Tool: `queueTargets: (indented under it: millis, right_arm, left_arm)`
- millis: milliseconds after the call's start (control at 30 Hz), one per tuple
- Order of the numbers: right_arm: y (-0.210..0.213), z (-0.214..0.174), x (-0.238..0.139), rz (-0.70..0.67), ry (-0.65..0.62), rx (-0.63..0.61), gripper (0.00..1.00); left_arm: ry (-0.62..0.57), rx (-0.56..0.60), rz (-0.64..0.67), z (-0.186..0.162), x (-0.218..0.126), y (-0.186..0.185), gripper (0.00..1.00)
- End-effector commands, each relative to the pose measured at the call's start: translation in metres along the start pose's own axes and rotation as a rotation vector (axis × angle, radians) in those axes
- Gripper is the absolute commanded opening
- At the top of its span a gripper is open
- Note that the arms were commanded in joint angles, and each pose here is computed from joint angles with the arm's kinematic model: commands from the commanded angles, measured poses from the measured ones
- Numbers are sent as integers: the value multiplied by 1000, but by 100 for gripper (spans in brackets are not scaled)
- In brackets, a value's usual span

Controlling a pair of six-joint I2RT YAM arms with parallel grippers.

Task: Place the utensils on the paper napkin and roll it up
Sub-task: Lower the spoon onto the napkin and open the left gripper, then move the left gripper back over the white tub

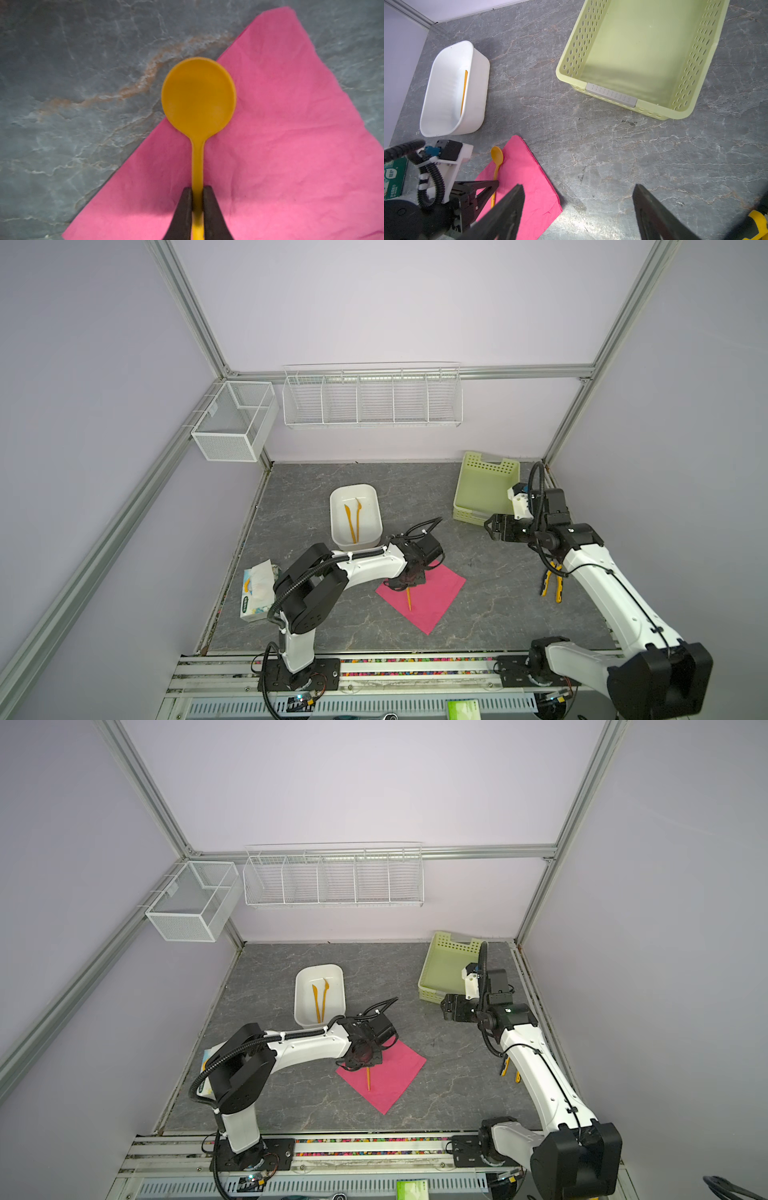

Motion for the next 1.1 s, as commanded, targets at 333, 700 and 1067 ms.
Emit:
queueTargets:
  millis: [333,700,1067]
  right_arm:
    - [-2,-2,4,9,2,1,85]
    - [-3,-2,3,4,3,4,85]
    - [-7,0,0,-3,-17,4,84]
  left_arm:
    - [-33,-29,2,8,-11,-2,19]
    - [-75,-16,-13,19,-36,-6,19]
    - [-204,39,-19,57,-99,-8,20]
Point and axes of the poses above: each gripper's point midway between its finger pads, its own x axis out along the fingers, its own y axis along the line the jaws close on, z = x × y, the point moved 8 cm from there along -x, back along the fingers, and after that the axes turned 2 degrees about -x, right-handed, at the moved point
